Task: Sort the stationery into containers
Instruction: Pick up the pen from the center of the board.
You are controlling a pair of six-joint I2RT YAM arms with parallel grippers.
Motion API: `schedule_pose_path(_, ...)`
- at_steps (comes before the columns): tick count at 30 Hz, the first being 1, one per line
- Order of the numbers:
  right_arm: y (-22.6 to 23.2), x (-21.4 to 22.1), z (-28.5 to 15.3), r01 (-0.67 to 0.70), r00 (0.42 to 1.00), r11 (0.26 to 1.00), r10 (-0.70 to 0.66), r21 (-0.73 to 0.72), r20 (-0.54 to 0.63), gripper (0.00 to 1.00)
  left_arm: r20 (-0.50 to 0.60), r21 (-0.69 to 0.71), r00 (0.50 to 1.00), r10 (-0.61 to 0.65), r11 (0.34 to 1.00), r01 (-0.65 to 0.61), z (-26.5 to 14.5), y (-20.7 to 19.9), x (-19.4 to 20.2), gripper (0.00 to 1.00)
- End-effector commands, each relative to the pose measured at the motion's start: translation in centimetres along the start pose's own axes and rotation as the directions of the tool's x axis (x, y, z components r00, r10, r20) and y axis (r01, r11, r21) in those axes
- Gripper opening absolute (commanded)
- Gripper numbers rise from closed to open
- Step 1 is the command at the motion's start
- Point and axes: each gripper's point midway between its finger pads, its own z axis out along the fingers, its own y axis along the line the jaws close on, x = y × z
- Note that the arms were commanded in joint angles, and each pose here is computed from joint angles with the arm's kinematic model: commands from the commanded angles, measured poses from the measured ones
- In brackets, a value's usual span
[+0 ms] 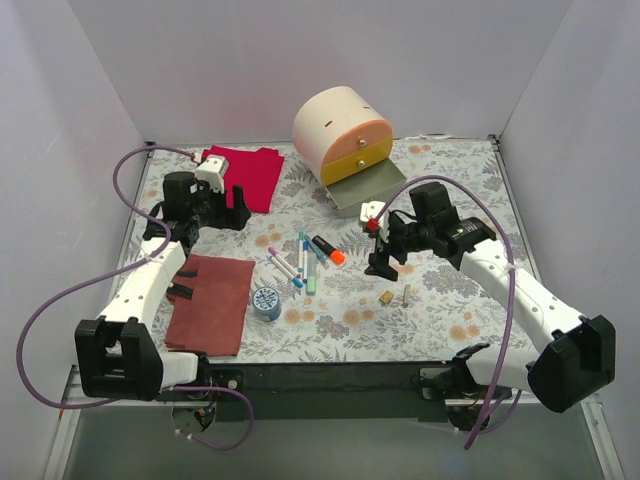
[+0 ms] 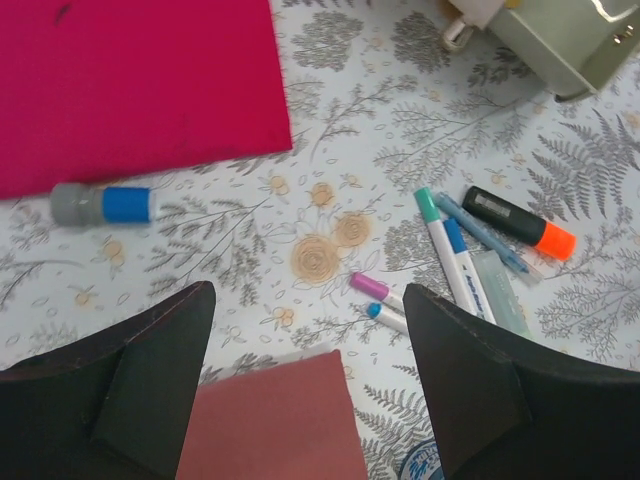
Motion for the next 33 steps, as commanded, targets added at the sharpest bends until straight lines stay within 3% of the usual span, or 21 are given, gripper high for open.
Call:
schedule_pose_path(1,-0.5,-3.5,1.1,0.218,0.974,0.974,-0.213,-0.056,0.076,0.98,0.041,-0.118,0.991,-0.125,0.985,0.129,-2.3,2.7,-0.3,0.77)
schedule_pose_path(6,0.5,-6.0,4.7,0.347,0.936,0.926,-0.332,-0.151,0.114,0.98,0.035,-0.209,0.955,-0.294,0.932,0.295,-3.7,7.2,1.3,0.77)
schedule_pose_path(12,0.9,-7.9,8.3,0.342,0.937,0.916,-0.317,-0.211,0.145,0.98,0.044,-0.222,0.971,-0.233,0.946,0.237,-4.9,7.4,1.2,0.77)
schedule_pose_path(17,-1.5,-9.1,10.6,0.226,0.967,0.967,-0.208,-0.117,0.147,0.94,0.007,-0.235,0.977,-0.213,0.949,0.209,-4.9,7.5,2.1,0.77)
schedule_pose_path(18,-2.6,-8.7,11.2,0.124,0.987,0.990,-0.115,-0.069,0.114,0.93,0.008,-0.236,0.977,-0.211,0.949,0.207,-4.9,7.6,2.1,0.77)
schedule_pose_path(22,-5.8,-8.8,12.4,-0.076,0.991,0.993,0.066,0.086,0.114,0.89,0.023,-0.221,0.975,-0.222,0.950,0.222,-4.6,7.5,1.6,0.77)
schedule_pose_path(25,-6.7,-7.5,13.5,-0.127,0.990,0.982,0.117,0.137,0.084,0.82,0.046,-0.205,0.973,-0.227,0.951,0.232,-4.3,7.4,0.9,0.77)
schedule_pose_path(33,-7.5,-3.0,14.4,-0.162,0.984,0.960,0.175,0.229,-0.037,0.75,0.079,-0.219,0.971,-0.225,0.946,0.238,-4.2,7.9,-0.5,0.74)
